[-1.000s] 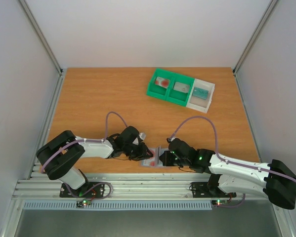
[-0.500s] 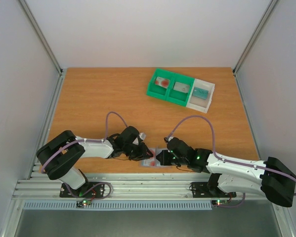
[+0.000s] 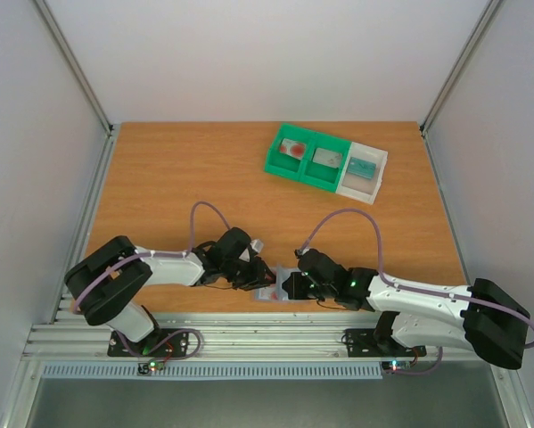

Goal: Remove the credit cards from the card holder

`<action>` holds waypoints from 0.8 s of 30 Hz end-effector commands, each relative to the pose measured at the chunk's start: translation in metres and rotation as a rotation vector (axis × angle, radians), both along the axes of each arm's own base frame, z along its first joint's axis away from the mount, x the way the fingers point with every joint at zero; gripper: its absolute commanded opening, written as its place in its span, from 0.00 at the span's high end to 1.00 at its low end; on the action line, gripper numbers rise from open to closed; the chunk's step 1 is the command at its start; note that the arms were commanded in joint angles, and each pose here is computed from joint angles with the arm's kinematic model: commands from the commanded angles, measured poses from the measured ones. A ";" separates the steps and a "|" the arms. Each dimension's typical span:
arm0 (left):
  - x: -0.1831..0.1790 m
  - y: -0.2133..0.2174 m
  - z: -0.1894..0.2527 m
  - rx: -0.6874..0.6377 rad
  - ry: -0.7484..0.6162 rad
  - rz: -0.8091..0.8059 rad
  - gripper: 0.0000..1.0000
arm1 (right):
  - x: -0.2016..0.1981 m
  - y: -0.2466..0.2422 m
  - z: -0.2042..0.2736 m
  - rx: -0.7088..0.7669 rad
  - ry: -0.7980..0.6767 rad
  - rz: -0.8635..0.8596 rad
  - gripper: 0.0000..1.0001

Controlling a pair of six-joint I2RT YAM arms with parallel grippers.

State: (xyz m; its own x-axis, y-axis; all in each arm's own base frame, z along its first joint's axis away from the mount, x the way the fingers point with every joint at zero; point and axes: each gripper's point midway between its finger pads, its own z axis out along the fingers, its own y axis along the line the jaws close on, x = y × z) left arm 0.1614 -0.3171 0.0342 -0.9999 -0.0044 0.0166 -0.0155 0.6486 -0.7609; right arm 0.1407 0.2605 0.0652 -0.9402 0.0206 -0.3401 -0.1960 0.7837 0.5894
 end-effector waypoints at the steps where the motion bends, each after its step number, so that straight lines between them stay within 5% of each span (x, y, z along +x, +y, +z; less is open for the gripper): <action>1: 0.001 -0.002 0.012 -0.029 -0.035 -0.002 0.70 | 0.003 0.000 0.003 -0.021 -0.004 -0.017 0.98; 8: 0.002 -0.003 0.024 -0.057 -0.053 0.003 0.68 | 0.004 -0.007 0.002 -0.063 -0.003 -0.034 0.97; 13: 0.002 -0.004 0.021 -0.051 -0.047 -0.002 0.68 | 0.006 -0.031 0.012 -0.168 -0.024 -0.087 0.81; 18: 0.002 -0.005 0.019 -0.051 -0.041 -0.002 0.68 | 0.007 -0.036 0.038 -0.206 -0.068 -0.098 0.77; 24: 0.002 -0.004 0.017 -0.043 -0.041 0.000 0.68 | 0.002 -0.005 0.053 -0.082 -0.089 -0.008 0.75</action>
